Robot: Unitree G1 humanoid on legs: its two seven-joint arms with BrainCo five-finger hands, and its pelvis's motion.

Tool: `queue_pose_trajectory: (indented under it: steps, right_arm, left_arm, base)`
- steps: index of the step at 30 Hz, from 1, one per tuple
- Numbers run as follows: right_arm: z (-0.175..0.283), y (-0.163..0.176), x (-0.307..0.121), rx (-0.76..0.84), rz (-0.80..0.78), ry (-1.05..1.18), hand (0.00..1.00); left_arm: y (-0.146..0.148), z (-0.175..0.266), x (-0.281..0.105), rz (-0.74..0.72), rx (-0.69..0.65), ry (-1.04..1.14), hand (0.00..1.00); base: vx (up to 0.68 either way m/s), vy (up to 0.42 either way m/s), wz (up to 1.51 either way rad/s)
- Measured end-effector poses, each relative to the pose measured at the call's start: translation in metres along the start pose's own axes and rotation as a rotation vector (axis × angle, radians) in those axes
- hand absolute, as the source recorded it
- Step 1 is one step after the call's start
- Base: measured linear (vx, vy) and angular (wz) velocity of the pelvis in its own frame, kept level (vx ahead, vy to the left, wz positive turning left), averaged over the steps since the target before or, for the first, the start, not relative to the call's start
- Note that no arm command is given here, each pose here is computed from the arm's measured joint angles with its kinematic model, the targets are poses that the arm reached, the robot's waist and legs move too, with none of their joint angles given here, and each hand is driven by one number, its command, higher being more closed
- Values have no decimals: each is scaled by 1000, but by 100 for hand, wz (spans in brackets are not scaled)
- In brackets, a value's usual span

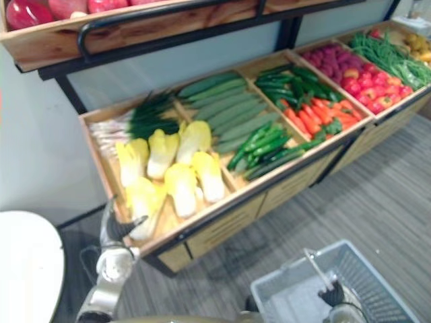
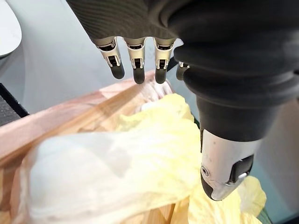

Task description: Pick vegetable in the basket

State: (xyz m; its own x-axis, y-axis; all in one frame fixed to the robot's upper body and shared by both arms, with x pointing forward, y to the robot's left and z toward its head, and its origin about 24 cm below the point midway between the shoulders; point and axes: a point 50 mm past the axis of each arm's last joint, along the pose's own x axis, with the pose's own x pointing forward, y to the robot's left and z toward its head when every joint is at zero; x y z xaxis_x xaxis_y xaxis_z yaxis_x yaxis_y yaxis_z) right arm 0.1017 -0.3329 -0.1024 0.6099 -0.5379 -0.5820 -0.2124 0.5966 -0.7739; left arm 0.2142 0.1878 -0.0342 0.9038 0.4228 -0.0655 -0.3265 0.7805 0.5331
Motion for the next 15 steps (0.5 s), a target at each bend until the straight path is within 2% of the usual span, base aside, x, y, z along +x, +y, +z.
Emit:
queue_pose_trajectory:
  steps: [15]
  right_arm:
    - [-1,0,-1,-2,-9,2,100]
  left_arm:
    - [-12,-8,-6,-58,25,43,0]
  base:
    - [-6,-11,-3]
